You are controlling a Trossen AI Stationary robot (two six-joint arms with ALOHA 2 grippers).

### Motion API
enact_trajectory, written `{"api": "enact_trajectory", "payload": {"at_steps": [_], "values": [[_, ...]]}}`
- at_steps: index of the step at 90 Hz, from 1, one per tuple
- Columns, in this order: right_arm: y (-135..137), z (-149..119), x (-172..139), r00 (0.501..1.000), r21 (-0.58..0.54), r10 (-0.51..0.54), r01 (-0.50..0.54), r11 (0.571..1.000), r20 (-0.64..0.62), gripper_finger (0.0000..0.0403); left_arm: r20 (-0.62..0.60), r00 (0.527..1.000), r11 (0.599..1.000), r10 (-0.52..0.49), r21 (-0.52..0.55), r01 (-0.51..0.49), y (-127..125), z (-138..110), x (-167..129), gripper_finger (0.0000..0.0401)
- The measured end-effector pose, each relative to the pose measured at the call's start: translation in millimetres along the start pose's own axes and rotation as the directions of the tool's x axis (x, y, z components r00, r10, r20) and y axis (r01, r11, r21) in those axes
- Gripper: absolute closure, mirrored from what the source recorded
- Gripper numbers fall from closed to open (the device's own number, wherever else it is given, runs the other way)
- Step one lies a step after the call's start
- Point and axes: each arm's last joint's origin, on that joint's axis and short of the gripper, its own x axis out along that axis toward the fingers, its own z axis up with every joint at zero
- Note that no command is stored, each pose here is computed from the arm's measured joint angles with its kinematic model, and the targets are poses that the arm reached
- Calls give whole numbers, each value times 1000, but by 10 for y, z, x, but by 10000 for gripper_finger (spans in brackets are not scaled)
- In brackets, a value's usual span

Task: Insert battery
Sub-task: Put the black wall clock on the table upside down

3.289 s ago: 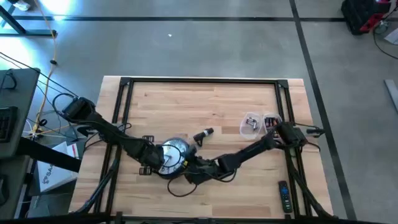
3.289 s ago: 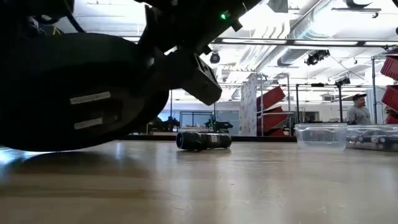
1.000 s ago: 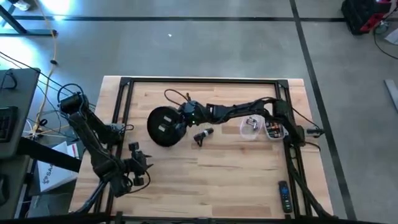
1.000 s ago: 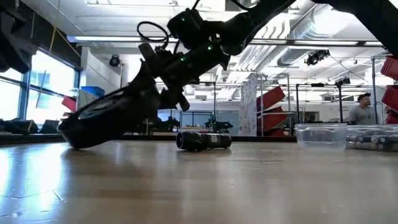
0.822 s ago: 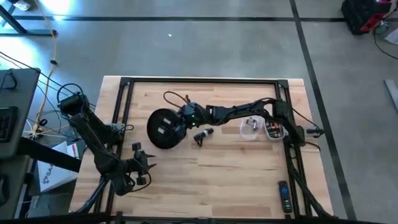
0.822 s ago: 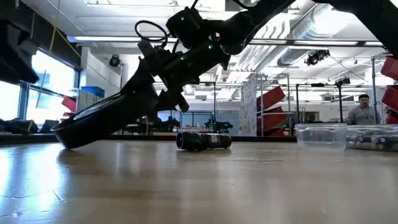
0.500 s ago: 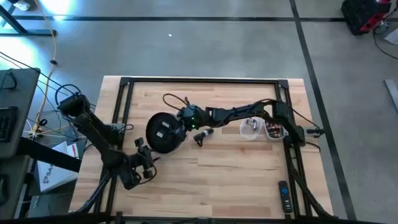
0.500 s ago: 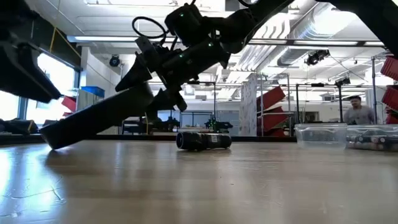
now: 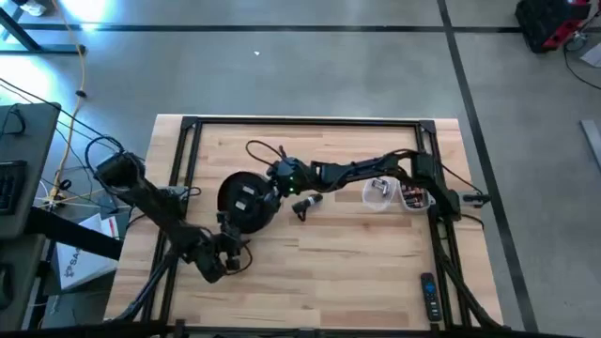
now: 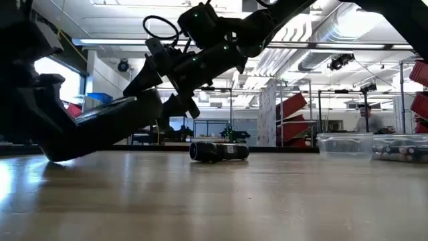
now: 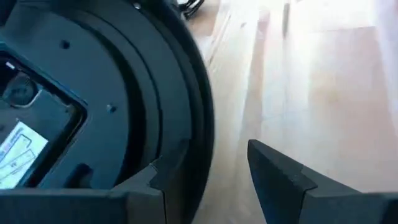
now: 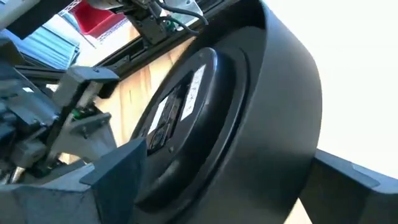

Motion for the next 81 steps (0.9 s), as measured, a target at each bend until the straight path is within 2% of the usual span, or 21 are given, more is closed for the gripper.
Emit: {"api": "enact_trajectory", "payload": {"at_steps": [12,27,57,81], "values": [[4,16,-2,1000,-2,-8,8,1000,20,61,-22,998,998,65,-13,-65,-11,-67,134,272],[8,12,-2,1000,-5,-11,12,1000,19,61,-31,992,992,125,-1,-125,-10,-151,217,317],[3,12,-2,1000,-20,-16,16,1000,20,61,-15,990,990,144,9,-144,-8,-154,221,391],[71,103,-119,1000,-83,11,-10,997,11,61,-26,994,994,104,-28,-105,6,-108,162,399]]}}
